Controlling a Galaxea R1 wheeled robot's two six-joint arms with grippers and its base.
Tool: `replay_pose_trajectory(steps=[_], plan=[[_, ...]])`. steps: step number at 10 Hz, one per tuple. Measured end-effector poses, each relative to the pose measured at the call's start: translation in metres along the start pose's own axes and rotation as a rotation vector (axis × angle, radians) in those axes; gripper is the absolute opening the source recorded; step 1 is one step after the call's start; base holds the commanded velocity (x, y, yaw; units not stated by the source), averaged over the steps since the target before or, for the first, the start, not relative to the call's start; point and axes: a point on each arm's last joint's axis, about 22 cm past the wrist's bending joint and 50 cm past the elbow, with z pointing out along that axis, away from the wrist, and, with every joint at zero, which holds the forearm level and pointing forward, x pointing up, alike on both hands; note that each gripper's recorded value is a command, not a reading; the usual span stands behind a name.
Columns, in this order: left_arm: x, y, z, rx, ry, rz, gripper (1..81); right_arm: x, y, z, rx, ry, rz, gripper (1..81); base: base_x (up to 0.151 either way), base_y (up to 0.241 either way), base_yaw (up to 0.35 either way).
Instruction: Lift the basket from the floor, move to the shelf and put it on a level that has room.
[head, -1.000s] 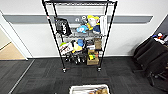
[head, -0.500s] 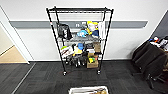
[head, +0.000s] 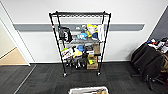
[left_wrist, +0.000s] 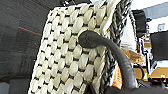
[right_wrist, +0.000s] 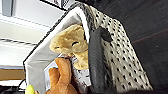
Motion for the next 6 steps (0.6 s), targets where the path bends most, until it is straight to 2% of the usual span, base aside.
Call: replay_pose_trajectory(steps=[6], plan=[[-0.017, -0.001, -0.003, 0.004, -0.001, -0.005, 1.0, -0.004, -0.003, -0.009, 0.000, 0.007, -0.015, 1.0, 0.000, 0.000, 0.000]])
